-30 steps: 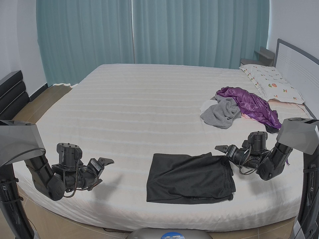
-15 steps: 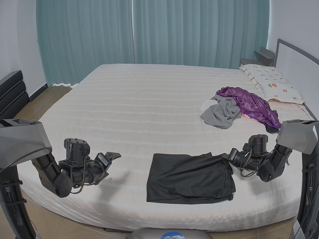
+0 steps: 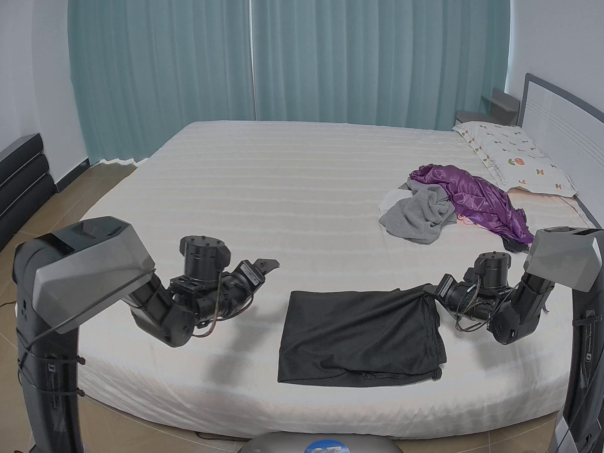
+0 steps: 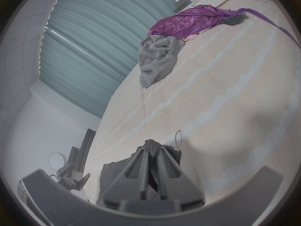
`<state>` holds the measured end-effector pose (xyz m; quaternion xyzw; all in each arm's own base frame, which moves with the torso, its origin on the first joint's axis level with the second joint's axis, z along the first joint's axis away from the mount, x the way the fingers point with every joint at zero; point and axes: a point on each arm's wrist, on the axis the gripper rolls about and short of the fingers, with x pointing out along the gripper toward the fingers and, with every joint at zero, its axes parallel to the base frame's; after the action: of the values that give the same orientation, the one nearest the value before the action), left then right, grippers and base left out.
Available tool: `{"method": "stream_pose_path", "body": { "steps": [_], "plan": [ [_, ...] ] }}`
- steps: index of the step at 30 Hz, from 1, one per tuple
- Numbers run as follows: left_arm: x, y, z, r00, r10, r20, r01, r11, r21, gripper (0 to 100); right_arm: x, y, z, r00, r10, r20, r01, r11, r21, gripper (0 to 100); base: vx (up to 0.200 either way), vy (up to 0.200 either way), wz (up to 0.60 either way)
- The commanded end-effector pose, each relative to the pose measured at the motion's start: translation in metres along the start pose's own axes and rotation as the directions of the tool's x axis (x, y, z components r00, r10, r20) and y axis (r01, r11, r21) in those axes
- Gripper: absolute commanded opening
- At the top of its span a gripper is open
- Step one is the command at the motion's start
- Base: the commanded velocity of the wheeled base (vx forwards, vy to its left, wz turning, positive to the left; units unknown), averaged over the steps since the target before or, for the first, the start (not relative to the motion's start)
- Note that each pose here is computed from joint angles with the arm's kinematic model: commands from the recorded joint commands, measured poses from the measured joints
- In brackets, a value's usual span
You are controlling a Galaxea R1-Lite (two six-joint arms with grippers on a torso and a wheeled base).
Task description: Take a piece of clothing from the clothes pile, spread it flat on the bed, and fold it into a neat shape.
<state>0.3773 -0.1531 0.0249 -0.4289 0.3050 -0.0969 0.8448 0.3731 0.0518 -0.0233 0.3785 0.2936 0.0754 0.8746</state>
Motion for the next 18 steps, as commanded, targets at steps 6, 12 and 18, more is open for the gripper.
{"method": "stream_pose_path", "body": {
  "steps": [6, 12, 18],
  "plan": [
    [0.061, -0.012, -0.038, 0.996, 0.052, -0.071, -0.045, 0.994, 0.097, 100, -0.007, 0.0, -0.003, 1.0, 0.021, 0.017, -0.023, 0.996, 0.088, 100, 0.0, 0.0, 0.0],
    [0.074, -0.021, -0.048, 0.994, 0.054, -0.091, -0.043, 0.992, 0.117, 100, -0.016, -0.001, -0.01, 0.998, 0.051, 0.038, -0.054, 0.995, 0.081, 100, 0.0, 0.0, 0.0],
    [0.08, -0.022, -0.047, 0.994, 0.062, -0.085, -0.052, 0.992, 0.116, 100, -0.015, -0.002, -0.012, 0.998, 0.045, 0.034, -0.047, 0.995, 0.083, 100, 0.0, 0.0, 0.0]
  ]
}}
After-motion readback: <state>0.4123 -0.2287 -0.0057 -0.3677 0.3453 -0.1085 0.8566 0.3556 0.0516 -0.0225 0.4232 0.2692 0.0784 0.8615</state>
